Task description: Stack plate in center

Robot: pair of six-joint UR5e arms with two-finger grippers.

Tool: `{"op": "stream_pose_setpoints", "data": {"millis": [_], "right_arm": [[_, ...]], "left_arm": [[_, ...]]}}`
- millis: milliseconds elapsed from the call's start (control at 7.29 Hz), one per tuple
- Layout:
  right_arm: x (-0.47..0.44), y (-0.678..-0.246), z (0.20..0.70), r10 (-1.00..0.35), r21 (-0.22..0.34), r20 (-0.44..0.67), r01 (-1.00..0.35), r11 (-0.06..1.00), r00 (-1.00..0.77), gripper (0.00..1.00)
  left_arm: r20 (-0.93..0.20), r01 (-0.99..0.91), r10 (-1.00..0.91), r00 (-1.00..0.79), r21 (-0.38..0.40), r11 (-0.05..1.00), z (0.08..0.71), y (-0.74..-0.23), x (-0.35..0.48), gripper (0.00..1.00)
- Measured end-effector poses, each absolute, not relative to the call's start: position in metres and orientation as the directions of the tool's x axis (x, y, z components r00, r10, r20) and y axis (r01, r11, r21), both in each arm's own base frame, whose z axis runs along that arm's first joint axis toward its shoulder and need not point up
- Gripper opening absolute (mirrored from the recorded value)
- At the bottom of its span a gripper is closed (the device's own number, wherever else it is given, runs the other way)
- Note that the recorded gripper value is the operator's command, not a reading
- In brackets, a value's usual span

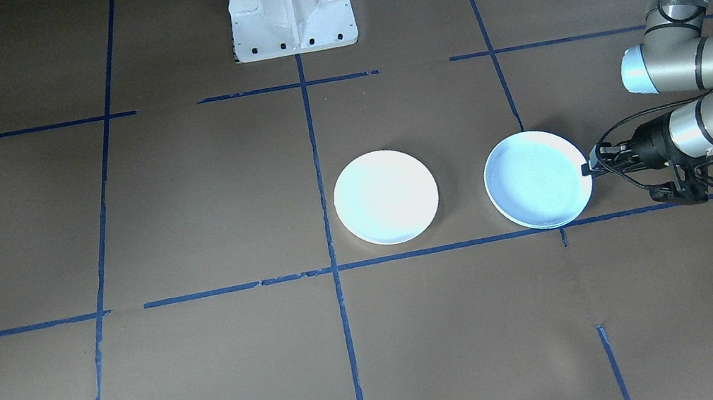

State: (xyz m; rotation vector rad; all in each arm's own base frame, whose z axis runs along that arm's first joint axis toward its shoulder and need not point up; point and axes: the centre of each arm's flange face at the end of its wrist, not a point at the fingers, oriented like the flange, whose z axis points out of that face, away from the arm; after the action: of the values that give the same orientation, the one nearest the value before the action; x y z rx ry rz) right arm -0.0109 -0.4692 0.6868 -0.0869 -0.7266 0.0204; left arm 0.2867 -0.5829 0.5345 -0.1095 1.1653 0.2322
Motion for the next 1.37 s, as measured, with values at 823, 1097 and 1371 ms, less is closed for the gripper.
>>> {"op": "stream_pose_setpoints", "data": {"millis": [823, 1097, 1371], "right_arm": [[-0.011, -0.469, 0.686, 0.048, -0.086, 0.663, 0.012, 0.996, 0.747, 1.0], [-0.011, -0.469, 0.687, 0.049, -0.086, 0.663, 0.012, 0.996, 0.747, 1.0], [-0.011, -0.469, 0.687, 0.049, -0.087, 0.662, 0.012, 0.996, 0.747, 1.0]], "left_arm": [[-0.917, -0.156, 0.022, 0.398, -0.044, 0.987, 0.411, -0.604, 0.379, 0.82], [-0.916, -0.15, 0.005, 0.401, -0.06, 0.987, 0.371, -0.582, 0.432, 0.79], [-0.915, -0.162, 0.002, 0.403, -0.069, 0.984, 0.355, -0.556, 0.469, 0.75]]}}
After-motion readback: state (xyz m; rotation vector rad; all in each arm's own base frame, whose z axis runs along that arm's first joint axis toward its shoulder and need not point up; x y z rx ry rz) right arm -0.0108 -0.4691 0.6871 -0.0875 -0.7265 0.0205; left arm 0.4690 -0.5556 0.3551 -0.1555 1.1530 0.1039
